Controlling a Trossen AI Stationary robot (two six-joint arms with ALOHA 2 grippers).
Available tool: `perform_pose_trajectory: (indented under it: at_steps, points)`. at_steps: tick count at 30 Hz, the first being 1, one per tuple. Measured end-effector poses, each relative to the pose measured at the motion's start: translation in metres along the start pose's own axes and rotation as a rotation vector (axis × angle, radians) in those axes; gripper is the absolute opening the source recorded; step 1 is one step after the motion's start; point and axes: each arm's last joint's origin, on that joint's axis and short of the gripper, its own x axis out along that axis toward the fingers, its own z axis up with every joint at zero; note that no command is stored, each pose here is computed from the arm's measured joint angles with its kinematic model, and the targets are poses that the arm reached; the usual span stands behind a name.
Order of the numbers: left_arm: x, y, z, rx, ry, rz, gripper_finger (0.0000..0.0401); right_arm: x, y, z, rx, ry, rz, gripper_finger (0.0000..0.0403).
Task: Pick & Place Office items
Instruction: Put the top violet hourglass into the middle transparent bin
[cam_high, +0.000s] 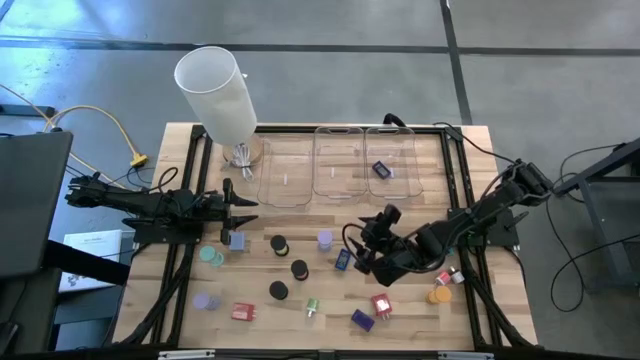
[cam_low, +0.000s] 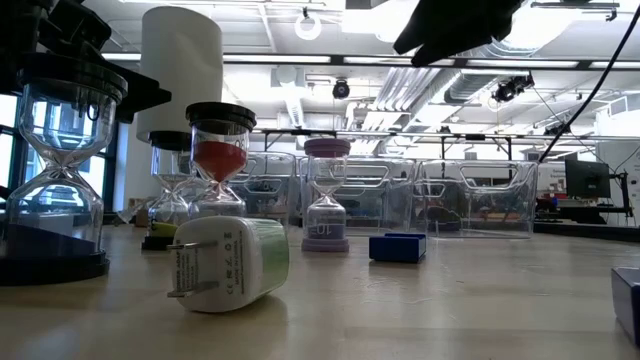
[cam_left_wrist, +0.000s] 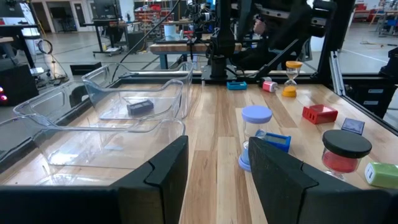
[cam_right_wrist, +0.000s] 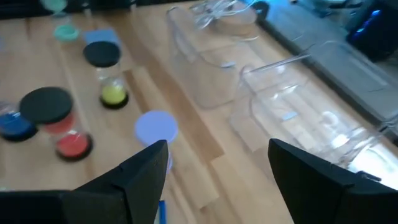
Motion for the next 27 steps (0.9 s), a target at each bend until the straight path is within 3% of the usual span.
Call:
perform_pose_trajectory:
  at_steps: [12,19,27]
  points:
    - [0.0,0.0,0.0,0.0,0.0,0.001,0.0163,0.005,0.017,-0.005,0.034,0.1,0.197,0.0267]
    - [0.0,0.0,0.0,0.0,0.0,0.0,0.0163,0.027,0.039,-0.02,-0.012,0.091,0.199,0.0267]
    - [0.0,0.0,0.0,0.0,0.0,0.0,0.0163,0.033,0.043,-0.022,0.006,0.067,0.187,0.0267]
